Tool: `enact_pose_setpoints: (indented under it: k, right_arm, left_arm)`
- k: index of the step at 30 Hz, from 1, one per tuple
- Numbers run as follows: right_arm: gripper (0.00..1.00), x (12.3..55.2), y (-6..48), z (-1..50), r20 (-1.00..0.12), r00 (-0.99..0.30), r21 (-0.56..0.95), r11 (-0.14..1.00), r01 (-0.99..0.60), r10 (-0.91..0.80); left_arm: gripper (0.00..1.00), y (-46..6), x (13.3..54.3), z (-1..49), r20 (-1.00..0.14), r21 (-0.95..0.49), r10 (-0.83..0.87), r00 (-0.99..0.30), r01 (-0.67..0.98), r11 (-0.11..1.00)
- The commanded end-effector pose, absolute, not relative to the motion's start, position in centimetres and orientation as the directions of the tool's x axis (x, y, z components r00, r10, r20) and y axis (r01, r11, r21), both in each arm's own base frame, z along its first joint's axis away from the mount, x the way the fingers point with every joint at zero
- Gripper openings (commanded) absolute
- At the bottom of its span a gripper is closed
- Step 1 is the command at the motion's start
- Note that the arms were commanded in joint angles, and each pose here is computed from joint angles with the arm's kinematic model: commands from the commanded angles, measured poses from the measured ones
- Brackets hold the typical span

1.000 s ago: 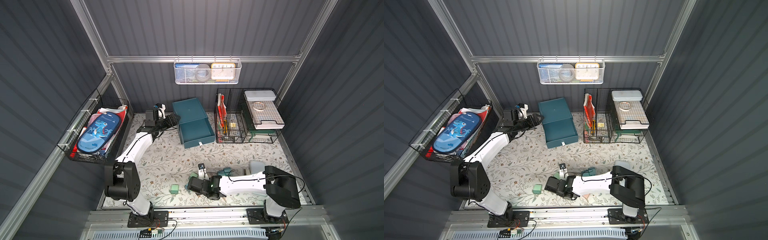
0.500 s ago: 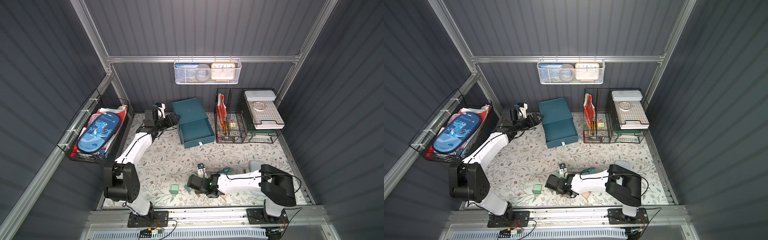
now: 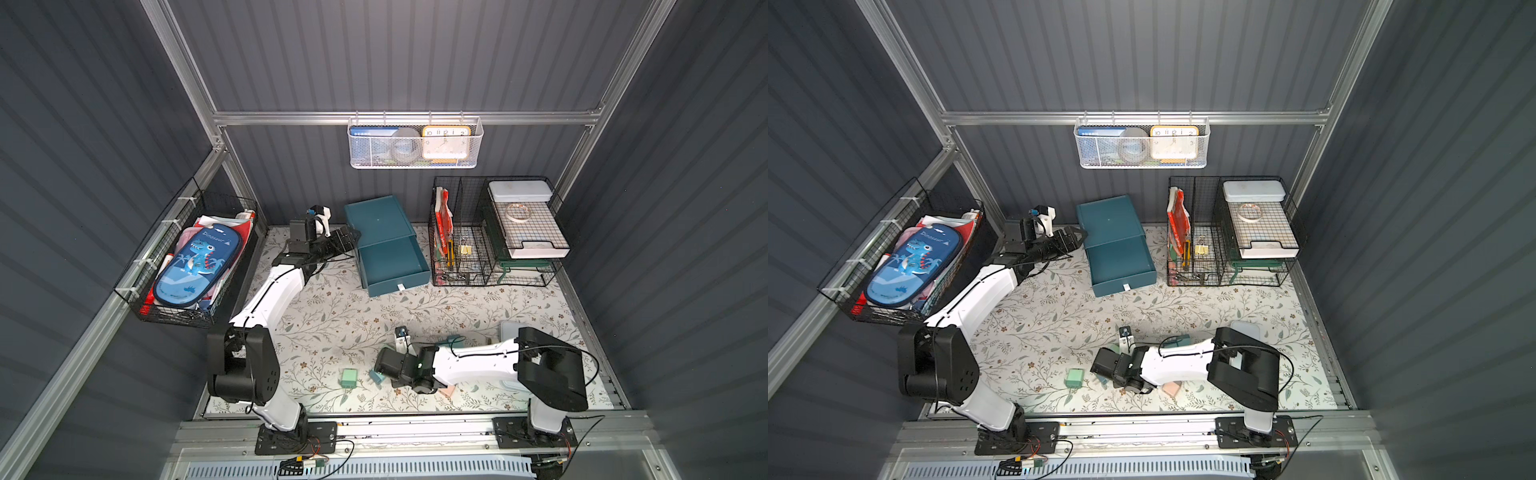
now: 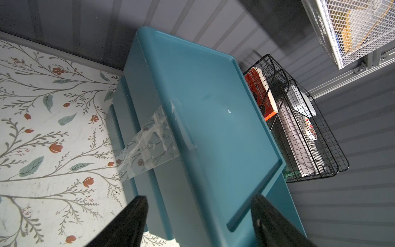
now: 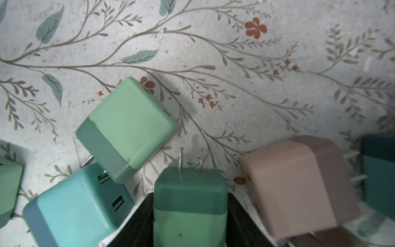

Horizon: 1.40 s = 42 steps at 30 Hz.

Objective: Place the plugs into the drawer by color
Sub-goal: Pick up the plug from the center of the board, then place the plug in the drawer.

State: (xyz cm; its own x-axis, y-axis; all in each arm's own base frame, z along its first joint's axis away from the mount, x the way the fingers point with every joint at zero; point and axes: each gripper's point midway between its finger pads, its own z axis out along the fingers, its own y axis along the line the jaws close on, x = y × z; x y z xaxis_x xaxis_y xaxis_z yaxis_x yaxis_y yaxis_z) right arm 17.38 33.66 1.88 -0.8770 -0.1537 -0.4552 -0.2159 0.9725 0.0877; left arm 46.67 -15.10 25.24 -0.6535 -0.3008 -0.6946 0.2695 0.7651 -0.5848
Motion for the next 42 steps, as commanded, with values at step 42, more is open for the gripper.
enact_pose_setpoints:
  k: [42]
  right_arm:
    - [0.36,38.5,31.1,26.6,-0.686,-0.647,0.001,0.889,-0.457,-0.331]
  left_arm:
    - [0.75,-17.6,46.9,21.1,-0.668,-0.503,-0.141,-0.731,0.303,0.81]
